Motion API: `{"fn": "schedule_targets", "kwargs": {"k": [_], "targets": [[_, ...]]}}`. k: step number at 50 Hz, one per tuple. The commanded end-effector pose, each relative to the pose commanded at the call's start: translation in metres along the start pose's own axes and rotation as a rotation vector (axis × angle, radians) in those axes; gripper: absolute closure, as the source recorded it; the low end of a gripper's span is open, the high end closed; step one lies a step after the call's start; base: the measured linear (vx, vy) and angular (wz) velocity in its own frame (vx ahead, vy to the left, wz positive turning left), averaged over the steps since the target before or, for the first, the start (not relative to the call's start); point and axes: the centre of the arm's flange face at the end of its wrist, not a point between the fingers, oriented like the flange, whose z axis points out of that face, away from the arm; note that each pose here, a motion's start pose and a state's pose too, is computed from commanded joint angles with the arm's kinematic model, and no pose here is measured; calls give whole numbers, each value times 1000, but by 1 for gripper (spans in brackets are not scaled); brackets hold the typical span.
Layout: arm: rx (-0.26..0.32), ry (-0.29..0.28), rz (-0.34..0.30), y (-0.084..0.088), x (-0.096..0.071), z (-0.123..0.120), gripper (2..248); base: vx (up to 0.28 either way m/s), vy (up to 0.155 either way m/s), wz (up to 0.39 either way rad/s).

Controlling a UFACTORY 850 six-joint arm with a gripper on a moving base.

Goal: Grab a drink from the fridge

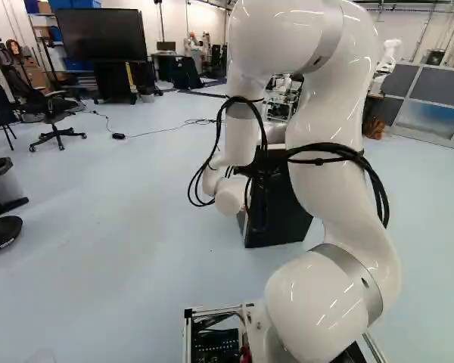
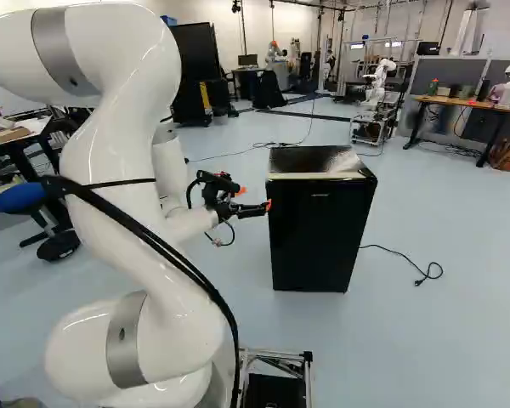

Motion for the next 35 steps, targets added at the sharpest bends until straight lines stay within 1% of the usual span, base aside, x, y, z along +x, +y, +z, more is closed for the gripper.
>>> {"fn": "schedule_targets", "kwargs": {"k": [14, 35], "targets": [[-19, 10, 18, -17, -1, 6, 3, 0, 0, 0], [-86, 34, 67, -40, -1, 35, 3, 0, 0, 0]]}}
